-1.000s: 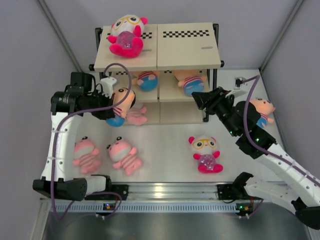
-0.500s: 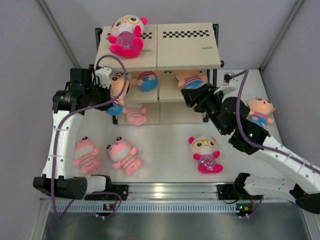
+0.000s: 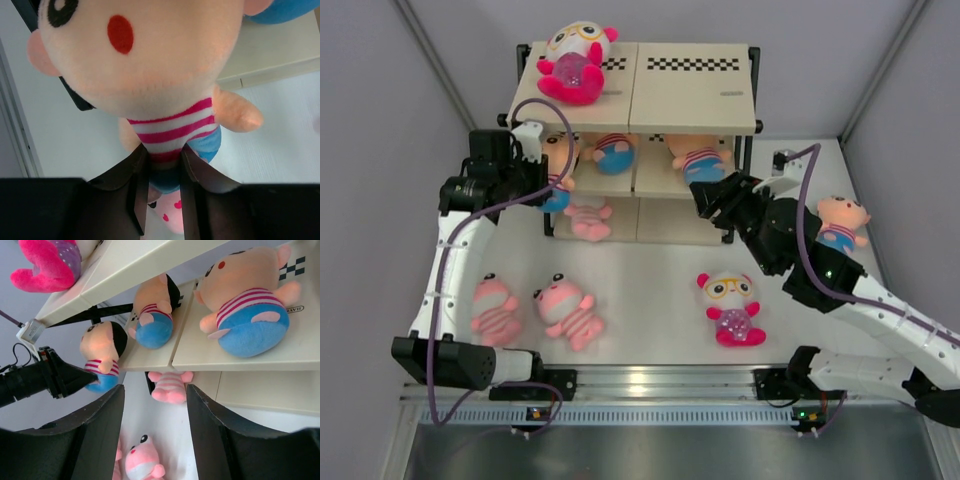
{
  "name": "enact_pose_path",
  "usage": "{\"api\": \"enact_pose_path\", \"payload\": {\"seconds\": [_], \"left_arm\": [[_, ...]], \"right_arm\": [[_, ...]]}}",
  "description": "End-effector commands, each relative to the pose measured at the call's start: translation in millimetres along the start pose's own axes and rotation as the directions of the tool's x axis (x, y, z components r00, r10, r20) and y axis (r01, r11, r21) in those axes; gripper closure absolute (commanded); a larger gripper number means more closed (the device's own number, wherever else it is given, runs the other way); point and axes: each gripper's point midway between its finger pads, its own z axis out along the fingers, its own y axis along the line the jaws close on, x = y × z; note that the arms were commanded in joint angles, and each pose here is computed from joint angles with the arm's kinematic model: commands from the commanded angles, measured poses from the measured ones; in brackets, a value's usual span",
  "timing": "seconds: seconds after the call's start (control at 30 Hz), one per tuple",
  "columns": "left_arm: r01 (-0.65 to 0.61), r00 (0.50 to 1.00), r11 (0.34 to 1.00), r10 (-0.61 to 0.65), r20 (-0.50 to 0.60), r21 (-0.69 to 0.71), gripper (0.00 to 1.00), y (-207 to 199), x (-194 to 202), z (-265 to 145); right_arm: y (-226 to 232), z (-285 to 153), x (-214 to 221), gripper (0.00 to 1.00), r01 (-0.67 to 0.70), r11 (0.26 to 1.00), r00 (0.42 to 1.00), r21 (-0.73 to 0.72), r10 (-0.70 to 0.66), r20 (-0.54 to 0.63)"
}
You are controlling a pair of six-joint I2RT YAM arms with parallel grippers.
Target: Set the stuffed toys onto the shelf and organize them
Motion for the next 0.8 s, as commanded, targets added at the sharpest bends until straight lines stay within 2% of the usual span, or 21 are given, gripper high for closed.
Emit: {"api": "enact_pose_path", "payload": {"seconds": [0.0, 0.07, 0.13, 0.17, 0.23, 0.27, 0.33, 0.37, 0.4, 0.43, 0.47, 0.5, 0.57, 0.6, 0.67, 0.77], "left_arm": [[0.004, 0.992, 1.000, -0.002, 0.124, -0.014, 0.67, 2, -31, 7], [0.006, 0.992, 1.000, -0.006, 0.123, -0.004, 0.72, 1, -29, 13], [0.005, 0.993, 1.000, -0.006, 0.117, 0.008, 0.79, -1, -29, 16], [0.003, 0.993, 1.000, -0.006, 0.116, 0.026, 0.86, -4, -28, 16], [-0.005, 0.992, 0.999, 0.001, 0.123, 0.034, 0.91, -6, -26, 12], [-0.010, 0.992, 0.999, 0.005, 0.128, 0.036, 0.92, -7, -26, 10], [-0.017, 0.991, 0.999, 0.012, 0.131, 0.035, 0.93, -8, -25, 7], [-0.024, 0.991, 0.999, 0.019, 0.136, 0.037, 0.94, -8, -25, 5], [-0.028, 0.991, 0.999, 0.023, 0.133, 0.036, 0.94, -8, -25, 6], [-0.035, 0.990, 0.999, 0.029, 0.135, 0.037, 0.94, -8, -25, 6], [-0.038, 0.990, 0.999, 0.033, 0.137, 0.036, 0.94, -8, -25, 5], [-0.039, 0.990, 0.999, 0.033, 0.140, 0.037, 0.94, -9, -25, 3], [-0.041, 0.990, 0.998, 0.034, 0.138, 0.050, 0.93, -11, -22, 2], [-0.042, 0.989, 0.998, 0.035, 0.142, 0.052, 0.93, -12, -21, 0], [-0.044, 0.988, 0.998, 0.036, 0.148, 0.051, 0.93, -12, -22, -2], [-0.049, 0.986, 0.997, 0.038, 0.161, 0.066, 0.93, -16, -22, -8]], "right_arm": [[5, -11, -15, 0.46, -0.021, 1.000, 0.999, -0.014, 0.021, 0.037], [3, -11, -13, 0.47, -0.020, 1.000, 0.999, -0.014, 0.021, 0.034], [16, -8, -10, 0.47, -0.016, 0.997, 0.999, -0.074, 0.018, 0.027], [28, -5, -1, 0.47, 0.050, 0.989, 0.999, -0.139, -0.050, 0.001], [64, -6, 5, 0.47, 0.139, 0.950, 0.990, -0.280, -0.140, 0.015], [84, 0, 20, 0.47, 0.313, 0.880, 0.947, -0.356, -0.316, 0.051], [130, -16, 56, 0.41, 0.484, 0.723, 0.860, -0.494, -0.497, 0.115], [147, -7, 84, 0.36, 0.664, 0.542, 0.709, -0.515, -0.675, 0.205], [161, -13, 107, 0.26, 0.713, 0.441, 0.637, -0.545, -0.732, 0.242], [174, -9, 111, 0.23, 0.756, 0.374, 0.581, -0.538, -0.761, 0.288], [176, 6, 138, 0.21, 0.816, 0.260, 0.469, -0.516, -0.819, 0.330], [180, 15, 144, 0.15, 0.842, 0.225, 0.429, -0.491, -0.830, 0.356], [193, 33, 156, 0.13, 0.894, 0.123, 0.324, -0.431, -0.842, 0.431], [200, 38, 154, 0.13, 0.909, 0.102, 0.297, -0.403, -0.838, 0.458], [205, 46, 166, 0.14, 0.907, 0.077, 0.289, -0.414, -0.829, 0.480], [197, 68, 171, 0.17, 0.911, 0.078, 0.290, -0.404, -0.818, 0.497]]}}
